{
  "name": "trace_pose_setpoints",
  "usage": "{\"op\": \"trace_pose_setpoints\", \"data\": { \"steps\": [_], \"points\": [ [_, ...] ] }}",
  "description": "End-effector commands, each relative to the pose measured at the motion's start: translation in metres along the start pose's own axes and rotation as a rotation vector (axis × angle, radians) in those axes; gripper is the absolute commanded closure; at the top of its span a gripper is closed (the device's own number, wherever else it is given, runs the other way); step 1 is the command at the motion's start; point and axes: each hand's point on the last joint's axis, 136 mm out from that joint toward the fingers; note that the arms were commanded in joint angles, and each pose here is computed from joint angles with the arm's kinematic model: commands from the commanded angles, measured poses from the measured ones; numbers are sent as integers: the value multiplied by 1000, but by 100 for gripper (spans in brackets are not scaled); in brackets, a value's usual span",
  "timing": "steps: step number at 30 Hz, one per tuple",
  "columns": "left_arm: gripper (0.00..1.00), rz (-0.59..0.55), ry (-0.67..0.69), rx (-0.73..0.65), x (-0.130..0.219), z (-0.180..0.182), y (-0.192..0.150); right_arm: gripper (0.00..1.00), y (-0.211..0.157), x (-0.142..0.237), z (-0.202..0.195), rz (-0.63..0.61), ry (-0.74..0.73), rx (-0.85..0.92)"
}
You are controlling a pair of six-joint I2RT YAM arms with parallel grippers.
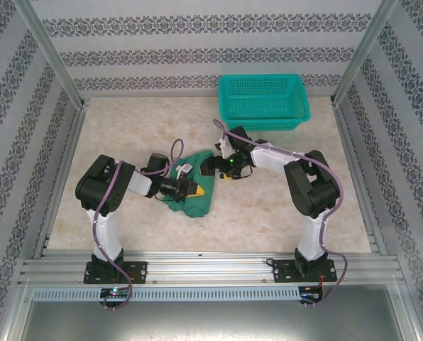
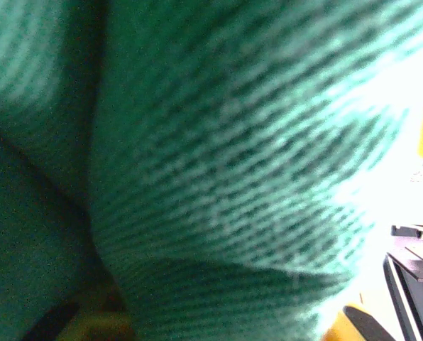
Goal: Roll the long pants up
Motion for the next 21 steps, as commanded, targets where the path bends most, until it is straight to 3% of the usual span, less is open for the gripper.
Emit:
{"op": "trace_pose_setpoints", "data": {
  "steps": [1,6,9,10,11,12,17,21],
  "points": [
    [100,-31,199,209,-3,67,-24,2,5,-24,8,-2,101,-4],
    [100,-32,195,204,-3,66,-23,4,15,-47,13,-3,196,-37],
    [100,-31,192,199,-2,65,-23,18,15,-63,6,24,218,-77],
    [100,-31,192,201,-2,65,-23,44,14,-68,2,38,230,-99],
    [100,-34,197,200,-2,65,-22,88,13,-73,-4,53,232,-128],
    [100,-36,207,201,0,66,-22,100,11,-75,-11,63,222,-157],
    [100,-58,356,151,18,70,-13,100,1,-61,-44,0,190,-255],
    [87,-113,541,42,42,52,10,100,-10,-43,-60,-43,161,-313]
  ]
}}
Point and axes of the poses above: each hand's point on the last joint's axis, 136 mm out from that joint toward the fingers, its own x axis back along the fingers, its own z axis along the line the jaws close on, y = z × x, and after that the axes turned 2 degrees about x, right-handed
